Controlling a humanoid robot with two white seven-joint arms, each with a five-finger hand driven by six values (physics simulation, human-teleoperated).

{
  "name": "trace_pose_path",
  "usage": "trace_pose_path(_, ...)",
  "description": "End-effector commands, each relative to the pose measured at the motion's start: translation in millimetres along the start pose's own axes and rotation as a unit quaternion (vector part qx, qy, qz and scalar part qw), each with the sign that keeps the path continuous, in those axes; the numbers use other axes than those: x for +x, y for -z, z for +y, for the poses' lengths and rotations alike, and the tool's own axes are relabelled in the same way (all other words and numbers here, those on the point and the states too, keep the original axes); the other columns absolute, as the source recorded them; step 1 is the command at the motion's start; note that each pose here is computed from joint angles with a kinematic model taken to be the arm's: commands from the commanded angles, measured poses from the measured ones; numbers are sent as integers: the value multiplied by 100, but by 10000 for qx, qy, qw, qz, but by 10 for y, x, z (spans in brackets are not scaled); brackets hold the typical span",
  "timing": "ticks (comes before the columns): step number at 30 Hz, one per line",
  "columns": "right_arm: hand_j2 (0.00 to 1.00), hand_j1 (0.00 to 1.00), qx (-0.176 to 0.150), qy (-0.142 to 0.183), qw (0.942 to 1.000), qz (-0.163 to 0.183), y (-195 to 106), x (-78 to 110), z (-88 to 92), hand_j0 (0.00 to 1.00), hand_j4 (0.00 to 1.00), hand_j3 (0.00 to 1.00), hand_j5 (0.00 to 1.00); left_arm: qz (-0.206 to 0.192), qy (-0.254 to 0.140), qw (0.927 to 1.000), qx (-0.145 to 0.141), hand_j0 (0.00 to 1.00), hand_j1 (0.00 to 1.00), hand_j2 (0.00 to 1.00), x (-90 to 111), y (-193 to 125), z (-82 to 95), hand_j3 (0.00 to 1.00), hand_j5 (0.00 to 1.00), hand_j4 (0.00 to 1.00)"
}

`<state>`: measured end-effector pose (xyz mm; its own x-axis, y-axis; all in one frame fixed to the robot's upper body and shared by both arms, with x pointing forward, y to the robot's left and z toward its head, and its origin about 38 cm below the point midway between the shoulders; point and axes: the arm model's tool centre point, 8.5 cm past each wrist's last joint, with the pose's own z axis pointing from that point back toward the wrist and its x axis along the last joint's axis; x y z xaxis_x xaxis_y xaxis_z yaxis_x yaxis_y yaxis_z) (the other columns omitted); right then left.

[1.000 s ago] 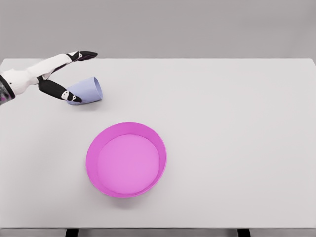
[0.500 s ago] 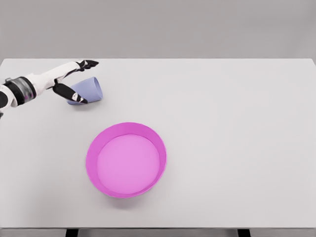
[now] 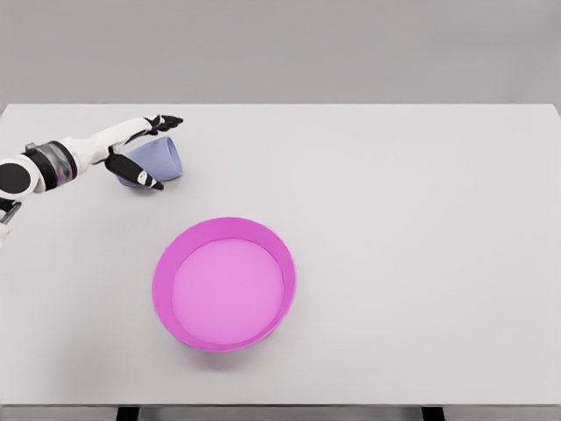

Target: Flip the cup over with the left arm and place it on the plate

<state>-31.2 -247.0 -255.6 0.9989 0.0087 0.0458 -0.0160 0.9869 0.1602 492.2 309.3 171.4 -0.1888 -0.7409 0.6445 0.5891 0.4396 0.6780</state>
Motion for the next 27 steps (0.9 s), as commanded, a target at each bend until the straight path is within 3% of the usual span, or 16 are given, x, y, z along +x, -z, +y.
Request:
trace_pose_path(1, 100, 100, 1, 0, 10000, -1, 0, 0, 0, 100, 100, 100, 100, -8, -9, 10000, 10, 100, 100, 100, 3, -3, 11, 100, 100, 100)
trace_pose_path(7, 100, 100, 1, 8, 10000, -2, 0, 0, 0, 100, 100, 100, 100, 11, 8, 10000, 33, 100, 100, 100, 4, -4, 39, 100, 100, 100)
trace_pose_path(11, 100, 100, 1, 0, 10000, -1, 0, 0, 0, 100, 100, 100, 100, 171, -57, 9998, 103, 100, 100, 100, -104, -11, 104, 100, 100, 100)
trace_pose_path(22, 100, 100, 2, -7, 10000, 1, 0, 0, 0, 100, 100, 100, 100, 226, -92, 9997, 13, 100, 100, 100, -116, 135, -31, 100, 100, 100)
trace_pose_path(27, 100, 100, 2, -7, 10000, 1, 0, 0, 0, 100, 100, 100, 100, 244, -107, 9996, 30, 82, 82, 82, -132, 137, -38, 82, 82, 82)
